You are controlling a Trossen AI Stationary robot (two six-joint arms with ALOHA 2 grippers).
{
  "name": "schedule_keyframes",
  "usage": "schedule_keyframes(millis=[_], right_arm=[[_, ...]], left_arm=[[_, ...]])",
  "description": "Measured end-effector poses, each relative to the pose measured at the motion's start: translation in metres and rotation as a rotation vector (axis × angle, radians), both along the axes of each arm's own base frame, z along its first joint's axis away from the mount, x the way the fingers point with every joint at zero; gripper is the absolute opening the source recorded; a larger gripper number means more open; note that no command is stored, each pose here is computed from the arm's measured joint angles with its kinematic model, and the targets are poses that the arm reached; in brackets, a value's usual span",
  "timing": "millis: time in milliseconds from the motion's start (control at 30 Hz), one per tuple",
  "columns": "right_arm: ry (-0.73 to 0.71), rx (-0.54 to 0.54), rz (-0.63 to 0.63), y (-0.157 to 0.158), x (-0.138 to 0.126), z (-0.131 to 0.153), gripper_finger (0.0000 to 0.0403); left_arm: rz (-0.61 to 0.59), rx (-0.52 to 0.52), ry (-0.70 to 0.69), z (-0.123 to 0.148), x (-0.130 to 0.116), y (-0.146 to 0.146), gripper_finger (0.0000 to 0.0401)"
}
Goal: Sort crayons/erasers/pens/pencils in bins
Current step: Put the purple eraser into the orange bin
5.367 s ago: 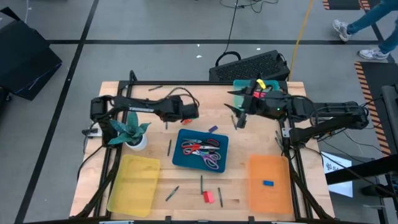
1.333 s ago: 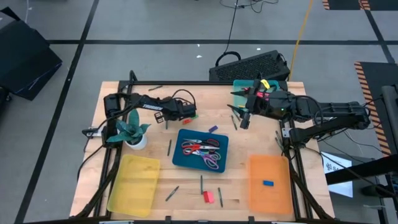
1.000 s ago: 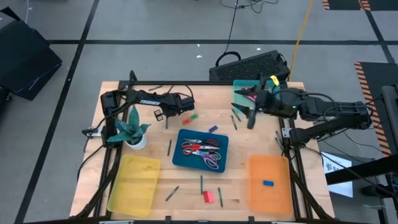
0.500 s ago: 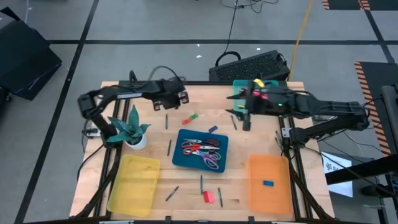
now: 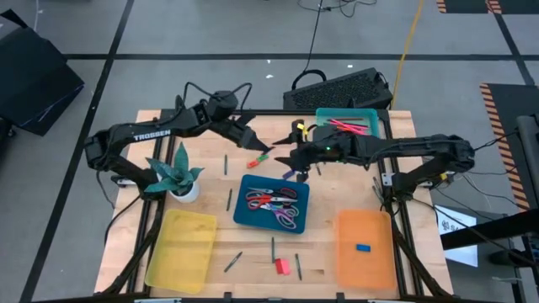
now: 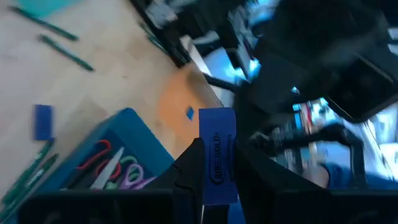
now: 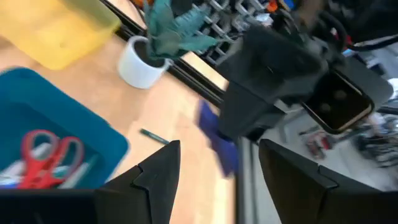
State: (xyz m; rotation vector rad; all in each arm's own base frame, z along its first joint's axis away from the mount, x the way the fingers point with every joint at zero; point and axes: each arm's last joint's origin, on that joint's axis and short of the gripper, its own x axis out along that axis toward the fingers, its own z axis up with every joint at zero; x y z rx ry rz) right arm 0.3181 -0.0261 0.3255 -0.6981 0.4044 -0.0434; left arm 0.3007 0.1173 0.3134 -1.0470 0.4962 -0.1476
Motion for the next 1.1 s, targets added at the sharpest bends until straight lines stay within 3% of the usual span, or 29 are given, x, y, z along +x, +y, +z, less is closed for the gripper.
schedule_keyframes(millis=[133,233,367,533,867,1100], right_arm=[[-0.02,-0.025,-0.02,-0.002,0.003,0.001,0.0208],[-0.024,0.03,-0.013,-0.003,0.002,0.0,0.0197],[-0.025,0.079,0.074,-0.001,0.003,0.0,0.0169],[-0.006,0.08,0.078,-0.001,0.005,-0.004,0.0128],[-0.026,0.038,0.139,0.001,0.005,-0.007,0.0016],[-0.016,0.06,0.138,0.004,0.005,-0.008,0.0005]], left_arm=[[-0.061,0.059,-0.029,0.0,0.004,-0.01,0.0074],[-0.101,0.106,-0.052,0.0,0.006,-0.017,0.0074],[-0.127,0.132,-0.076,0.002,0.009,-0.023,0.0074],[-0.137,0.158,-0.139,0.007,0.012,-0.026,0.0074],[-0.142,0.151,-0.157,0.01,0.012,-0.026,0.0074],[-0.107,0.128,-0.137,0.009,0.012,-0.025,0.0077]])
